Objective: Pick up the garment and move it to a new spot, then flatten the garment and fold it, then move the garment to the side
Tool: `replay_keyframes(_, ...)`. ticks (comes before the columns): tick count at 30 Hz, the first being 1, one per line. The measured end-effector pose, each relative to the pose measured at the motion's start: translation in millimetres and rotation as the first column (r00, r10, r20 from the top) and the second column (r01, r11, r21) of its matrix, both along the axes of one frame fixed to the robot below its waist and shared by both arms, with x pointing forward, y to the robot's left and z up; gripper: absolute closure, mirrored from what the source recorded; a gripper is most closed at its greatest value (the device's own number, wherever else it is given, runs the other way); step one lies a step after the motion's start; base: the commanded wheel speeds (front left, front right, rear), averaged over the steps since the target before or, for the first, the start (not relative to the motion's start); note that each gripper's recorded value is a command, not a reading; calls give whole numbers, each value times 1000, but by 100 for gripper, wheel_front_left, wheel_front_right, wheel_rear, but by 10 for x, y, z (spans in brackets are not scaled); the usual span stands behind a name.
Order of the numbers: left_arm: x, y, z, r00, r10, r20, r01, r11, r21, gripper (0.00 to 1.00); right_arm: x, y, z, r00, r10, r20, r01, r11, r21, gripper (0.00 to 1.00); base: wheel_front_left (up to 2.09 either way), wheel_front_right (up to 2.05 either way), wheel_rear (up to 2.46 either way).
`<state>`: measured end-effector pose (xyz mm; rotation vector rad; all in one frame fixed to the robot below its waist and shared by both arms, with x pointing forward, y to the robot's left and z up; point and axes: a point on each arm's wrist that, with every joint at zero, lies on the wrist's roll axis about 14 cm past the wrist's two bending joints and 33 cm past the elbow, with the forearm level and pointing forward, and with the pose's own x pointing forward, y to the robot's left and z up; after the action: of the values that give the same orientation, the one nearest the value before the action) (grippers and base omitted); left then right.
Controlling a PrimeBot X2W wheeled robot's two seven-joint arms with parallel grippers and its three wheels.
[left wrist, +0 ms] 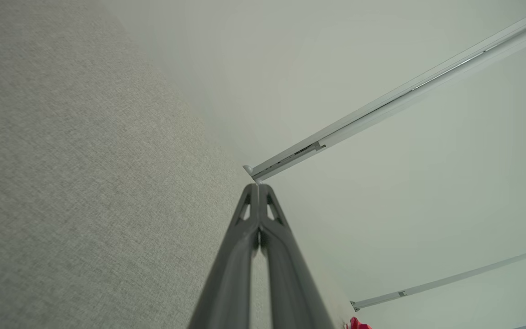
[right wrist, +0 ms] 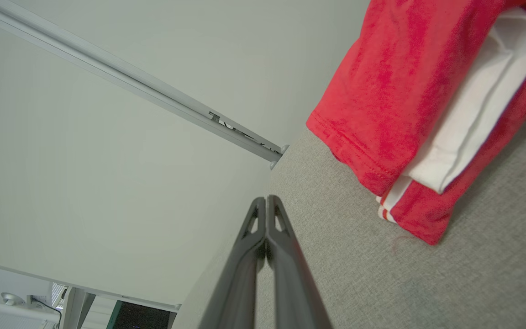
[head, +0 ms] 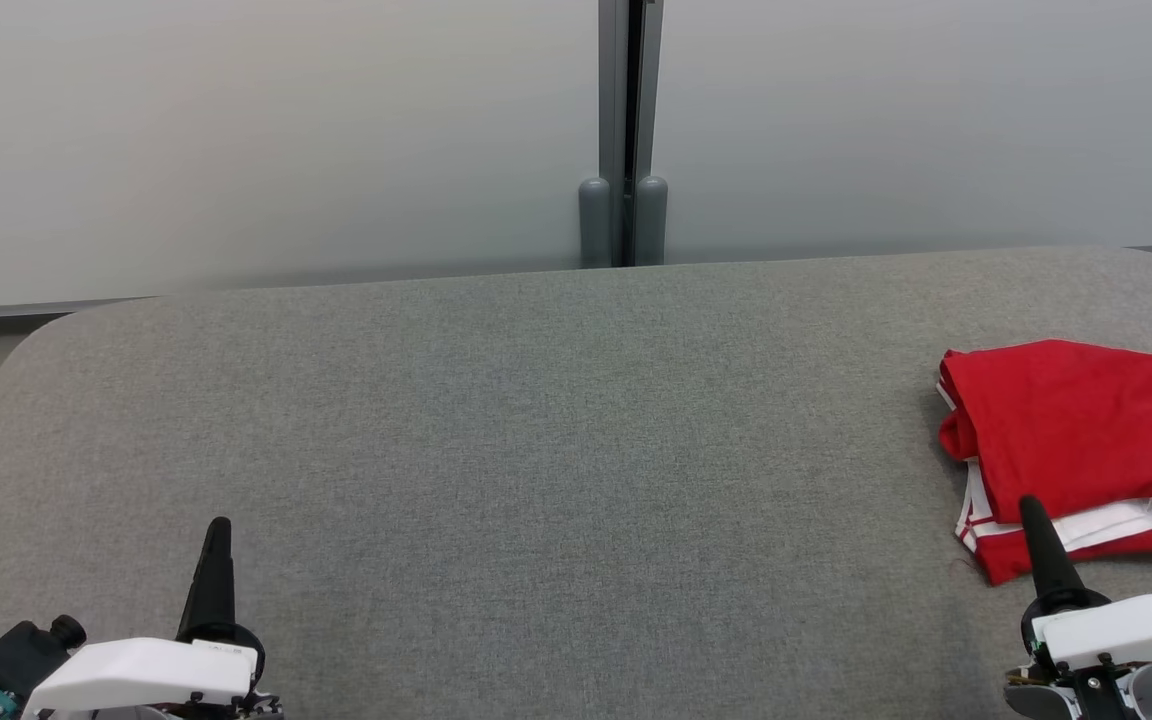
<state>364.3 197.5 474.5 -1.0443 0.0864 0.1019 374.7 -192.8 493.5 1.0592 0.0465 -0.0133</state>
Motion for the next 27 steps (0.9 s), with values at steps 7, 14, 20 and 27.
replay_keyframes(7,34,-1,35,1000,0,13,0,997,-74,100,13,-16,3,1000,-8,-3,8,998,68,100,0,0,0)
replay_keyframes(14,62,7,62,1000,6,22,-3,990,-140,100,36,-22,22,1000,-10,0,10,991,132,100,0,0,0)
replay_keyframes(20,87,2,94,999,4,35,3,981,-192,100,44,-36,26,1000,-17,-1,17,982,186,100,0,0,0)
replay_keyframes(27,104,4,108,999,7,40,3,969,-248,100,64,-35,44,1000,-17,3,16,970,243,100,0,0,0)
